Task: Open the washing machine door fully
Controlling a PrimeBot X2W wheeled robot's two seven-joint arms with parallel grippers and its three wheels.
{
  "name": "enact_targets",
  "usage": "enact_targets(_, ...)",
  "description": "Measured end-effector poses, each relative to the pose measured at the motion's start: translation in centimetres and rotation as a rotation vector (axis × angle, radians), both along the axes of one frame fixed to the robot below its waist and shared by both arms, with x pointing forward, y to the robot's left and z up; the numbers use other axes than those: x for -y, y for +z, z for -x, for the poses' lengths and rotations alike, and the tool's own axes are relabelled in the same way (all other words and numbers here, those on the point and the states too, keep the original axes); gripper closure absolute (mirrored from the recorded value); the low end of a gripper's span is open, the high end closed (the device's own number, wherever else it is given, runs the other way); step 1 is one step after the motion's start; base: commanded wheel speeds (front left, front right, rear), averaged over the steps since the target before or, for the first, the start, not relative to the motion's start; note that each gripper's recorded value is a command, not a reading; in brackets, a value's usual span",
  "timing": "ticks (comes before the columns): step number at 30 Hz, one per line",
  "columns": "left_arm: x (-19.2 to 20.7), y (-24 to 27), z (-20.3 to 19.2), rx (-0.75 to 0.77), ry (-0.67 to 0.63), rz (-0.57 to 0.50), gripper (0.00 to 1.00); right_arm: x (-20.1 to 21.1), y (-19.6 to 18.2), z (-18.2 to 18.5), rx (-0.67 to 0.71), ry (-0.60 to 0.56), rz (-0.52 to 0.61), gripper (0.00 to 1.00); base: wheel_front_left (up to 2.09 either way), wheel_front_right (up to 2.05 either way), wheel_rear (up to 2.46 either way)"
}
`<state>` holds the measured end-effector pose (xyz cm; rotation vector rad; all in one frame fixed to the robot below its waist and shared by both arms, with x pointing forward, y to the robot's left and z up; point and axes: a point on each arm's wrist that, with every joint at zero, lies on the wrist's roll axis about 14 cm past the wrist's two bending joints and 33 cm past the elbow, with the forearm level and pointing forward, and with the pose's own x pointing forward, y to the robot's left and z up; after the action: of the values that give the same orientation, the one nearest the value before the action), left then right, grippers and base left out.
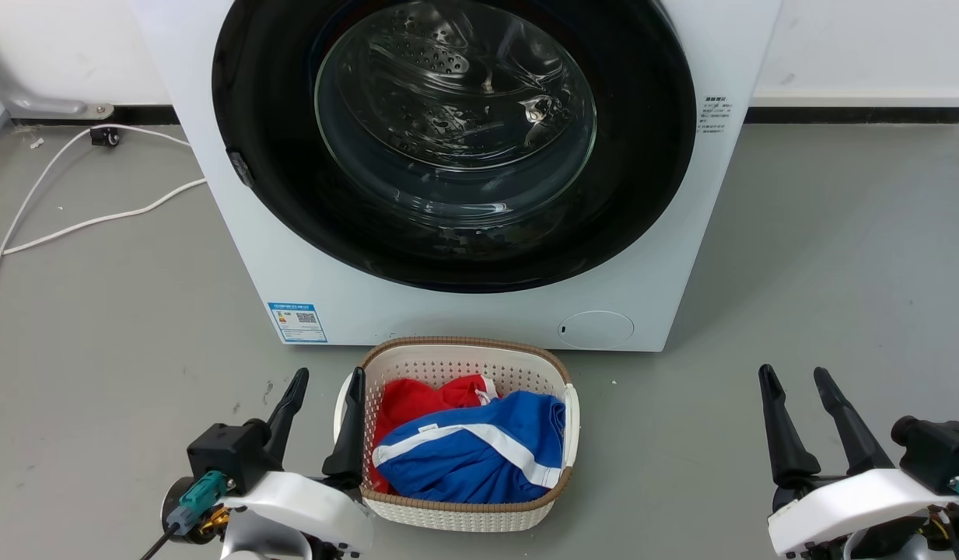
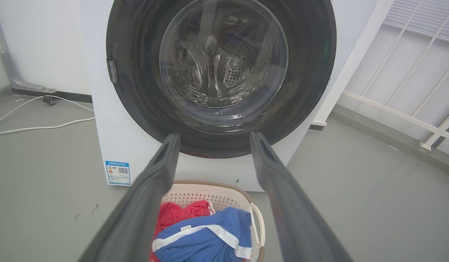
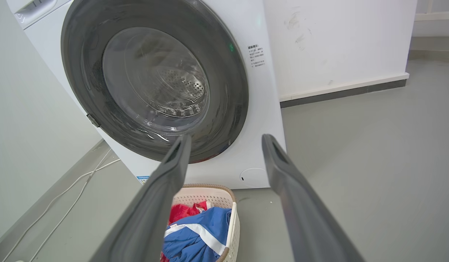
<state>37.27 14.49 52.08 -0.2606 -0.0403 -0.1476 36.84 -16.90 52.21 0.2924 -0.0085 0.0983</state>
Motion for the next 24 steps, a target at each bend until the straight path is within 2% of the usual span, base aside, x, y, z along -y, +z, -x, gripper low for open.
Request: enact_targets(24, 0.98, 0.66, -0.09, 0.079, -0.024, -0.168, 0.00, 0.11, 0.24, 0.27, 0.029, -0.004, 0.188, 0.00, 0.00, 0.00, 0.00)
